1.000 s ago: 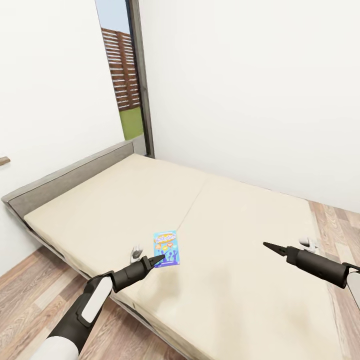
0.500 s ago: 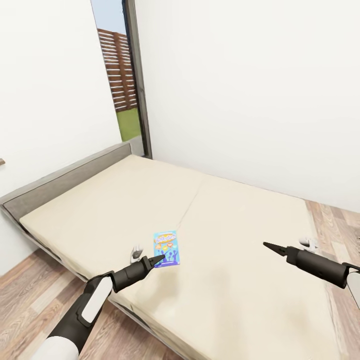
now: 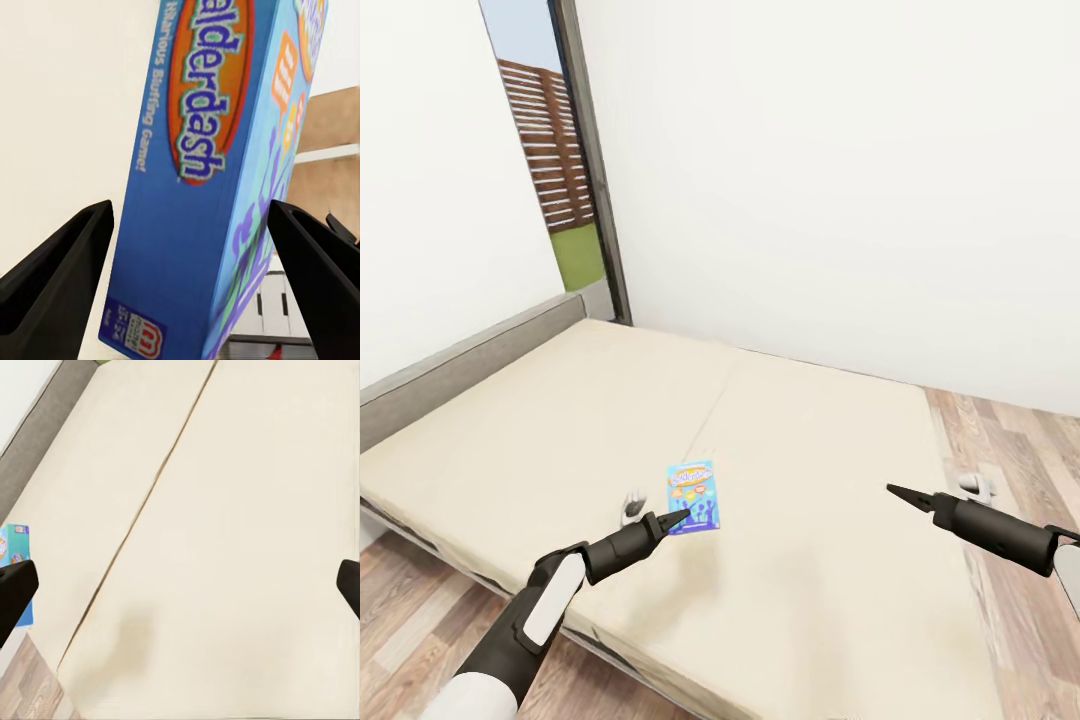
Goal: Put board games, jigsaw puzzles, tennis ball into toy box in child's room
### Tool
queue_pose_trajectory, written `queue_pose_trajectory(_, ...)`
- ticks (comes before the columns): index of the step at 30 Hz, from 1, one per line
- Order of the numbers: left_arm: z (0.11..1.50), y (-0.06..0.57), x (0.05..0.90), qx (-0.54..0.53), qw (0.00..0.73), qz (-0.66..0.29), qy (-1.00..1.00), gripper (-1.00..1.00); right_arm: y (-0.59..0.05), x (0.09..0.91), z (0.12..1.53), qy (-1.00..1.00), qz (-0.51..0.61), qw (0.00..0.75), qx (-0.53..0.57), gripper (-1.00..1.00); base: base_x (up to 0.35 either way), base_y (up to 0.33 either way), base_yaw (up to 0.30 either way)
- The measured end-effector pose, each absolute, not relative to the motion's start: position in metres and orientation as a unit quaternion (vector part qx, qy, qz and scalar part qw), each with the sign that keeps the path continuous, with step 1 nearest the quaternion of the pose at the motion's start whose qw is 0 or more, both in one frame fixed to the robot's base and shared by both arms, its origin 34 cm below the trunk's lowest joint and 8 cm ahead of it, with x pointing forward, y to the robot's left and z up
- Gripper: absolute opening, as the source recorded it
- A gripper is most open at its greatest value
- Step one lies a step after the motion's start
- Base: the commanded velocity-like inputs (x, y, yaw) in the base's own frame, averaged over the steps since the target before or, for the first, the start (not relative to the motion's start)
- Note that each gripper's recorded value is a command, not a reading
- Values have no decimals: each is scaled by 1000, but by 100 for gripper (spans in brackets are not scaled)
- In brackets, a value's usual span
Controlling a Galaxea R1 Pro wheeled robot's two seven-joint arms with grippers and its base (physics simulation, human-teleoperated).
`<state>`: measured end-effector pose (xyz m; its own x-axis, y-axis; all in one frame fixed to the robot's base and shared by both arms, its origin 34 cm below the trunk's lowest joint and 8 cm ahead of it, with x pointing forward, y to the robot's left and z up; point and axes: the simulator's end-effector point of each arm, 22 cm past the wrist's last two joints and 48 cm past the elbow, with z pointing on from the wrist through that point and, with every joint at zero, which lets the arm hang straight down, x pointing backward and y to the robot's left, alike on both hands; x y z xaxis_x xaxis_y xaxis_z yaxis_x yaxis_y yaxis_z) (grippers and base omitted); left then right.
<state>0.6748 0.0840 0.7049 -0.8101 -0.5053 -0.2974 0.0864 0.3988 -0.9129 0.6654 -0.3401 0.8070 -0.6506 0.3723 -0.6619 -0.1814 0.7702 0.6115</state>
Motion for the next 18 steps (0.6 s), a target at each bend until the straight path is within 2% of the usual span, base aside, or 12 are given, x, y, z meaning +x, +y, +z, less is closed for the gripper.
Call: queue_pose_trajectory(18, 735, 84, 680, -124, 290, -534, 784, -100, -340, 666, 831, 842, 335, 420, 54, 100, 0, 0, -251)
